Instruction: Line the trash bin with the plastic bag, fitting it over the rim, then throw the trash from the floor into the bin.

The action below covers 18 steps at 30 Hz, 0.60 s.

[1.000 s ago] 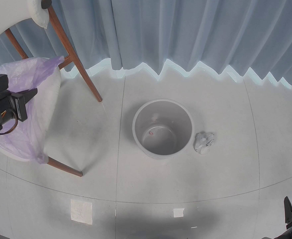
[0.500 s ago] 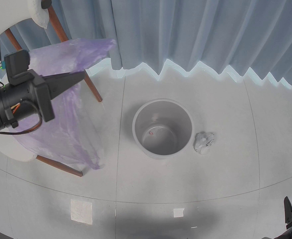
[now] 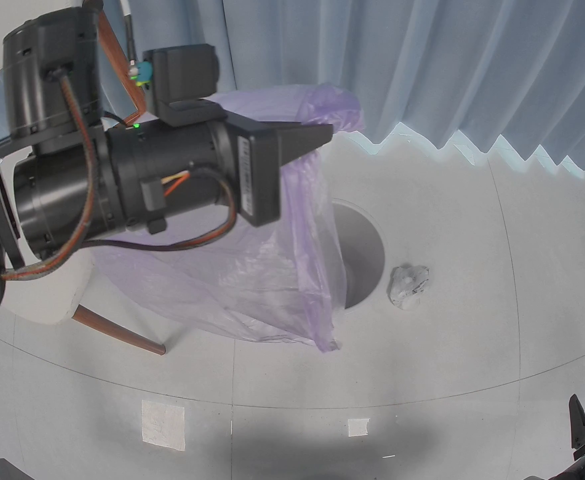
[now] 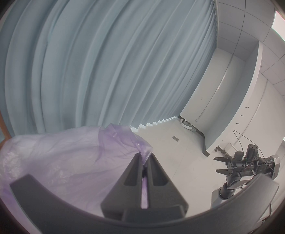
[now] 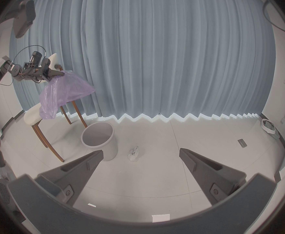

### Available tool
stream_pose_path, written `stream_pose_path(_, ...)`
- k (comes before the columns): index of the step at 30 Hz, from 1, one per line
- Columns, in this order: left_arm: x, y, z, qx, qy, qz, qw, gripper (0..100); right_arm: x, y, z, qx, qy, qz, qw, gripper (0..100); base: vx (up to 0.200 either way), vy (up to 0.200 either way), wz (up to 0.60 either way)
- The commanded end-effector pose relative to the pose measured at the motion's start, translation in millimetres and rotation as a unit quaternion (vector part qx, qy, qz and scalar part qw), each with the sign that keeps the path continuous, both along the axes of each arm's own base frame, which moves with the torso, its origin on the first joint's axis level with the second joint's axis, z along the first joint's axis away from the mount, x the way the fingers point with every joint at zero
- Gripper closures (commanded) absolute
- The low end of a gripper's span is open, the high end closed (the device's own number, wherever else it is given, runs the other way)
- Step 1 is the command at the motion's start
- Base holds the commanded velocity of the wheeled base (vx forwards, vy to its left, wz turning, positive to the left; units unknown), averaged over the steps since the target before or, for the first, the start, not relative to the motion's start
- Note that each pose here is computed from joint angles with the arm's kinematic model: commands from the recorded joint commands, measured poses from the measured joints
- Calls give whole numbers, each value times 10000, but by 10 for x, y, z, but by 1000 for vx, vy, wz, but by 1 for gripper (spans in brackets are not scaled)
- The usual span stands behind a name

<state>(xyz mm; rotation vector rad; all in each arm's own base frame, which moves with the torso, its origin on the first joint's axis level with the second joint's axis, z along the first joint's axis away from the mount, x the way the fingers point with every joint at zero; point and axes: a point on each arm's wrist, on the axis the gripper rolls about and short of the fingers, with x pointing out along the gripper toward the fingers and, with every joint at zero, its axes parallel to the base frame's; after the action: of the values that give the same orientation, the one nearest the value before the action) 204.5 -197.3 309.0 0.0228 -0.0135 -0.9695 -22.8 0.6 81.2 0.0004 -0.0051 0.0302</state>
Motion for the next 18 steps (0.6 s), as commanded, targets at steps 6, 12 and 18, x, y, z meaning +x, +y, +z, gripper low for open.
stream_pose_path(6, 83, -162, -76, 109, 64, -61, 9999, 100, 1, 0, -52, 13, 11, -5, 10000, 0, 0, 0, 0)
stream_pose_path(12, 92, -133, -44, 83, 36, -23, 10000, 100, 1, 0, -52, 13, 11, -5, 10000, 0, 0, 0, 0)
stream_pose_path(18, 191, -29, -99, 158, 100, 230, 9996, 100, 1, 0, -52, 13, 11, -5, 10000, 0, 0, 0, 0)
